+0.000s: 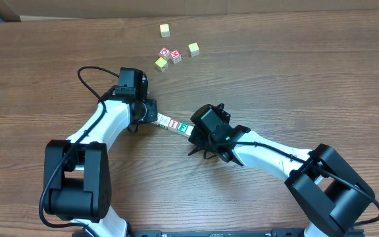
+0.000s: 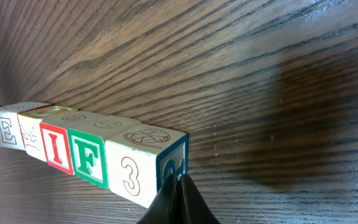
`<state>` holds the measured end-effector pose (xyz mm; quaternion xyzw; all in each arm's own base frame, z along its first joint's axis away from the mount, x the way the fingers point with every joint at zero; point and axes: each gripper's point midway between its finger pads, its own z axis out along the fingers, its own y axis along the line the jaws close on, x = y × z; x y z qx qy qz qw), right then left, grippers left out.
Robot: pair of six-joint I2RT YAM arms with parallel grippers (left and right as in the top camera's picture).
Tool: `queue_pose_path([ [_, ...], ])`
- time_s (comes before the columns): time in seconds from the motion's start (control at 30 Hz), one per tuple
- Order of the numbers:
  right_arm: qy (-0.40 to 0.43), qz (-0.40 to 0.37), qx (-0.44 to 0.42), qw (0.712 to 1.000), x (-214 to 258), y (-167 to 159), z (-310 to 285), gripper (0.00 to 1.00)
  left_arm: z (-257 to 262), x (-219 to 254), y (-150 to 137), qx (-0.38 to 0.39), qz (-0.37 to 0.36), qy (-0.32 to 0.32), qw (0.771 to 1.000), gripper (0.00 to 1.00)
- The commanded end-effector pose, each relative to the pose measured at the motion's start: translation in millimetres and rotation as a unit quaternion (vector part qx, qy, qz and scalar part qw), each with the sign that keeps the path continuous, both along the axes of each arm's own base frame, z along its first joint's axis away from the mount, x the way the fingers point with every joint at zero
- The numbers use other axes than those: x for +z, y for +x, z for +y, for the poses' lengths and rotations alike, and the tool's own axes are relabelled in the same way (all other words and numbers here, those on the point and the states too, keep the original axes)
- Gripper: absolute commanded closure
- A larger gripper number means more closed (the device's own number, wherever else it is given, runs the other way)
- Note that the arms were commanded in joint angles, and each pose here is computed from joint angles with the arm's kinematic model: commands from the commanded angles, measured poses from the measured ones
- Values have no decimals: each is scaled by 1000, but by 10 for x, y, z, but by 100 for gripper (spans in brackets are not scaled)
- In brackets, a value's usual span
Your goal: Flip 5 blocks
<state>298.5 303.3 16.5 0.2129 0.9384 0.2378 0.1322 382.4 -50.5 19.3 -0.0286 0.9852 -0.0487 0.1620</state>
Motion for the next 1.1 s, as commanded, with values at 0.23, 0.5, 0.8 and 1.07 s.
queue_pose_path([
  [0.23,25,3,14,1000,61,-43,181,96,-63,-57,-80,-17,14,-5,1000,86],
  [0.5,25,3,14,1000,61,-44,180,96,-50,-37,-15,-15,0,-1,1000,81],
  [0.8,23,4,14,1000,56,-49,175,96,26,-38,-1,-7,-3,20,1000,96],
  [1.07,21,7,14,1000,47,-59,165,96,17,-16,57,-7,-16,18,1000,96],
])
